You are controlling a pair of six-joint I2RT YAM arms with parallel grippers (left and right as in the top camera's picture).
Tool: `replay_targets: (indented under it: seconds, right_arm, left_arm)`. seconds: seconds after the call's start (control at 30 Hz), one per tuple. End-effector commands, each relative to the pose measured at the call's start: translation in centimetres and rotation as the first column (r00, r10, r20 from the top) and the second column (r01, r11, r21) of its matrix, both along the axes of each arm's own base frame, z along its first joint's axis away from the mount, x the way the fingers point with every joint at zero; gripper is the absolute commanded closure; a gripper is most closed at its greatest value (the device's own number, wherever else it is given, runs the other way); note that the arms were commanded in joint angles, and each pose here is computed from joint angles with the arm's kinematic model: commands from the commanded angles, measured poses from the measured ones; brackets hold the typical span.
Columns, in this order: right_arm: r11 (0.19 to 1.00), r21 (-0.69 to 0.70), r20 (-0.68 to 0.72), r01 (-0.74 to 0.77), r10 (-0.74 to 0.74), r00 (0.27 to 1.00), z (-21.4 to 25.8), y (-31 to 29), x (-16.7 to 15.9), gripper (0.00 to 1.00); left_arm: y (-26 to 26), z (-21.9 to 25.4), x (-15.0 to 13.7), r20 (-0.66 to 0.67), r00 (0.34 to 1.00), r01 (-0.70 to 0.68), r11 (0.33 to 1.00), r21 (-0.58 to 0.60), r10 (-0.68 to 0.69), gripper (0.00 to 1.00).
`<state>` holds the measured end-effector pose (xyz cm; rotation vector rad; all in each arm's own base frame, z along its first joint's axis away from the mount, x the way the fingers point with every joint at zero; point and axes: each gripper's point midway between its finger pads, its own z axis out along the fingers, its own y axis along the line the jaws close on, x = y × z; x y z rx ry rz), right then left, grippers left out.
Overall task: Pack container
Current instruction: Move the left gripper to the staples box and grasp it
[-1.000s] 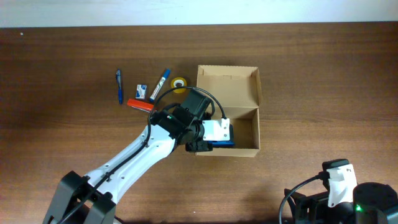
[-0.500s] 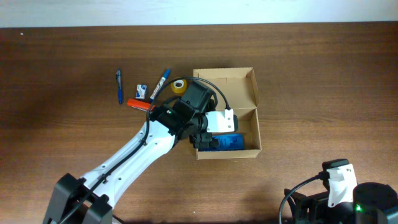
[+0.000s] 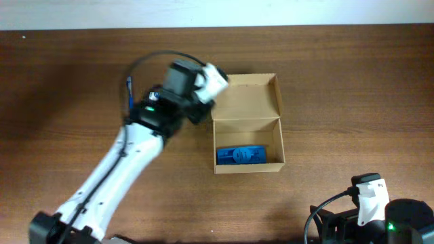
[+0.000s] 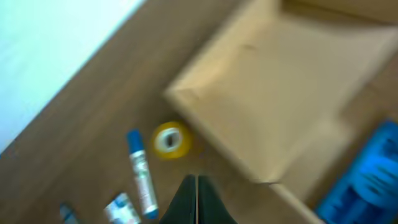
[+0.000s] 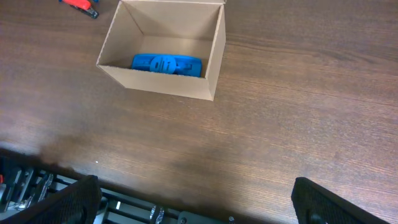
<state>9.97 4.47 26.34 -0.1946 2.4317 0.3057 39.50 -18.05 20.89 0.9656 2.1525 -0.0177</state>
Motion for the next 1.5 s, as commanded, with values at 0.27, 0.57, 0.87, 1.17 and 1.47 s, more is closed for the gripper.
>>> replay_targets:
  seconds: [0.27, 0.57, 0.87, 1.17, 1.47]
  right_arm:
    - [1.0, -0.007, 0.024, 0.0, 0.0, 1.0, 0.5, -0.2, 0.0, 0.01]
    - [1.0, -0.007, 0.024, 0.0, 0.0, 1.0, 0.5, -0.2, 0.0, 0.01]
    - [1.0, -0.007, 0.024, 0.0, 0.0, 1.0, 0.5, -0.2, 0.0, 0.01]
    - [1.0, -0.007, 0.024, 0.0, 0.0, 1.0, 0.5, -0.2, 0.0, 0.01]
    - [1.0, -0.007, 0.024, 0.0, 0.0, 1.0, 0.5, -0.2, 0.0, 0.01]
  left_arm:
    - [12.4, -2.8, 5.2, -0.09, 0.929, -0.367, 0.928, -0.072, 0.36, 0.89]
    - [14.9, -13.7, 8.4, -0.34, 0.738, -0.642, 0.762, -0.085, 0.583, 0.86]
    - [15.9, -15.6, 11.8, -0.478, 0.64, -0.659, 0.749, 0.06, 0.602, 0.87]
    - [15.4, -17.2, 10.7, -0.541, 0.617, -0.62, 0.776, 0.112, 0.571, 0.34]
    - [14.2, -17.5, 9.4, -0.572, 0.601, -0.593, 0.791, 0.148, 0.558, 0.31]
